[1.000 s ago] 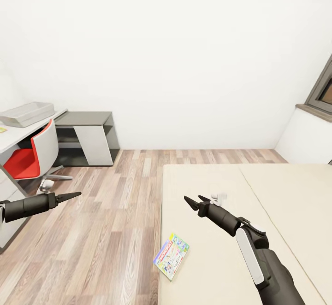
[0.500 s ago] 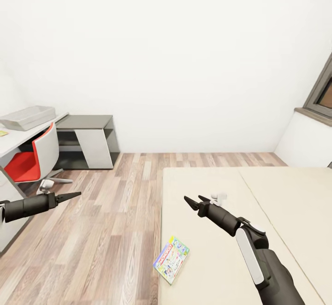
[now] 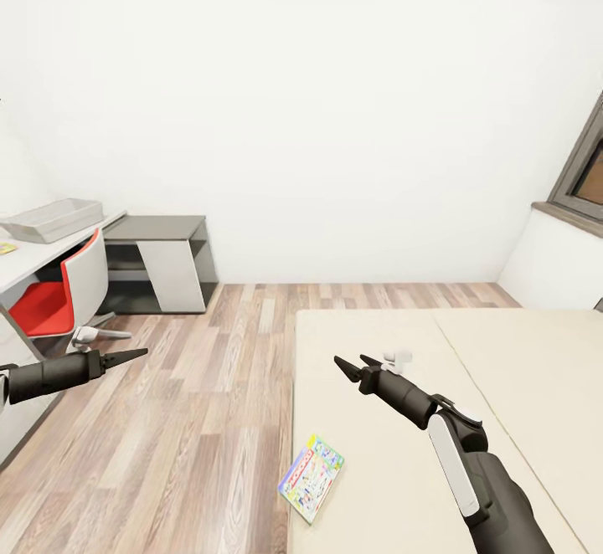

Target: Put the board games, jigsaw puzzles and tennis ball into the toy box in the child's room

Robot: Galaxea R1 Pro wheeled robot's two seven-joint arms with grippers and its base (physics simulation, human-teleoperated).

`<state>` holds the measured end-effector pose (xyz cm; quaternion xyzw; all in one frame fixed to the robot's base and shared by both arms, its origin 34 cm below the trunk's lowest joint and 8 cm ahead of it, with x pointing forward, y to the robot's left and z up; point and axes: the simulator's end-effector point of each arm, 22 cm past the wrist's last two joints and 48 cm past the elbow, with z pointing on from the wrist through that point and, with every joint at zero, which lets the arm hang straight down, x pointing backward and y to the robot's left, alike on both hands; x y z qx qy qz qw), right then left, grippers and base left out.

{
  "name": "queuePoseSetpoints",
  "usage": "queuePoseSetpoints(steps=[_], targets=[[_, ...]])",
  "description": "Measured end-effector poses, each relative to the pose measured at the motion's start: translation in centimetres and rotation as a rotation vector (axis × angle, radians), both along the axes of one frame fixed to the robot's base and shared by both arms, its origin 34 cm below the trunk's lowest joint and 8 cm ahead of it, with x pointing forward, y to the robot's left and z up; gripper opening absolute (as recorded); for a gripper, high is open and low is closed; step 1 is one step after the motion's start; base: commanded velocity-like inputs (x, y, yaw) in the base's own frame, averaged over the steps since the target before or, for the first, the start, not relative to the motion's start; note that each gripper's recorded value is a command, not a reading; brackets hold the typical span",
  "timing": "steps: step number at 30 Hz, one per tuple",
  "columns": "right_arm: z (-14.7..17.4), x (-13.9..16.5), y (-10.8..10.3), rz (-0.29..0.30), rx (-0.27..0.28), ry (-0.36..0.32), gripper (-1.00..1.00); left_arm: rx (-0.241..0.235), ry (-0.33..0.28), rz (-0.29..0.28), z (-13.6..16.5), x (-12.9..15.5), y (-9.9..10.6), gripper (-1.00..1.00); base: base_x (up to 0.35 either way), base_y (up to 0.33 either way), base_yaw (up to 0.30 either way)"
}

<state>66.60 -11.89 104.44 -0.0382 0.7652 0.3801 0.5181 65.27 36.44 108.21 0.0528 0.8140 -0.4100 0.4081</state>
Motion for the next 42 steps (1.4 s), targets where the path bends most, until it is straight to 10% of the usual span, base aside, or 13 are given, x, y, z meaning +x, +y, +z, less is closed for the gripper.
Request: queuePoseSetpoints(steps=[42], targets=[[3.6, -0.4, 0.0, -0.001, 0.000, -0.065, 1.00, 0.001, -0.068, 0.001, 3.7, -0.7, 0.0, 1.00, 0.000, 0.000, 0.000]])
